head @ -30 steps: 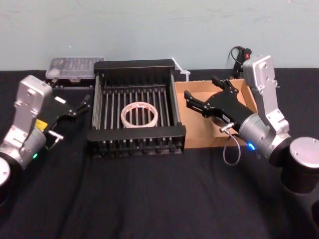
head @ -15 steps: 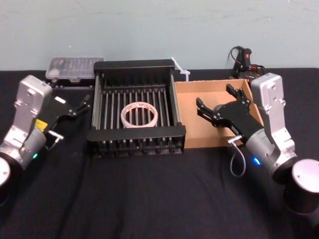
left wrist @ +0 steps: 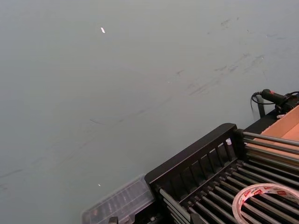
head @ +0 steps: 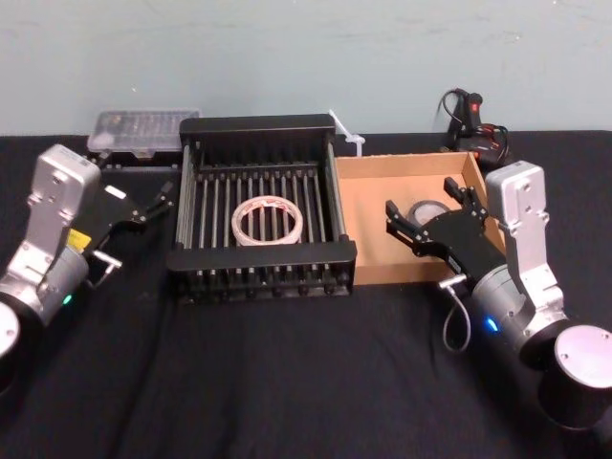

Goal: Pick up the white tape and place it into the black box , Pick up the silver tape and place it into the brown box.

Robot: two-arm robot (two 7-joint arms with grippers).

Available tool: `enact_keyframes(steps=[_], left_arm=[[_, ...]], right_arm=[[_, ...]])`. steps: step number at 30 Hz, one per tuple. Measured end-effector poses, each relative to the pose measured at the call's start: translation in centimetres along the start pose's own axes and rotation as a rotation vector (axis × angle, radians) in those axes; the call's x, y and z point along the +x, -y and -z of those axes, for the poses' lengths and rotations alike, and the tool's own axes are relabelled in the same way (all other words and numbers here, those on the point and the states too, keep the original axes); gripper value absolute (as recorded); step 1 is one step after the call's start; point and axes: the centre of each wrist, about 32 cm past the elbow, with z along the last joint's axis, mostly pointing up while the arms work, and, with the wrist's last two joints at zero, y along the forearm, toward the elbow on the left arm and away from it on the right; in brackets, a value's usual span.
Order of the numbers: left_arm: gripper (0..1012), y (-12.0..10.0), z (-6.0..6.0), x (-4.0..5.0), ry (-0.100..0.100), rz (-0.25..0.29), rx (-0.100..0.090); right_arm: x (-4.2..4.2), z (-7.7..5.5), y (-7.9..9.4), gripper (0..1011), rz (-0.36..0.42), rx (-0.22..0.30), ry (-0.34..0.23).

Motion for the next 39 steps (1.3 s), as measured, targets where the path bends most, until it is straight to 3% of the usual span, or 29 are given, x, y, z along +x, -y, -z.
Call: enact_keyframes(steps=[7, 39], left_arm=[[1001, 0.0, 0.0, 0.0, 0.0, 0.0, 0.0], [1001, 0.0, 0.0, 0.0, 0.0, 0.0, 0.0]], right_arm=[[-0.07, 0.51, -0.08, 1002, -0.01, -0.017, -0.005], [-0.11, 0.56, -0.07, 1002, -0.009, -0.022, -0.006]])
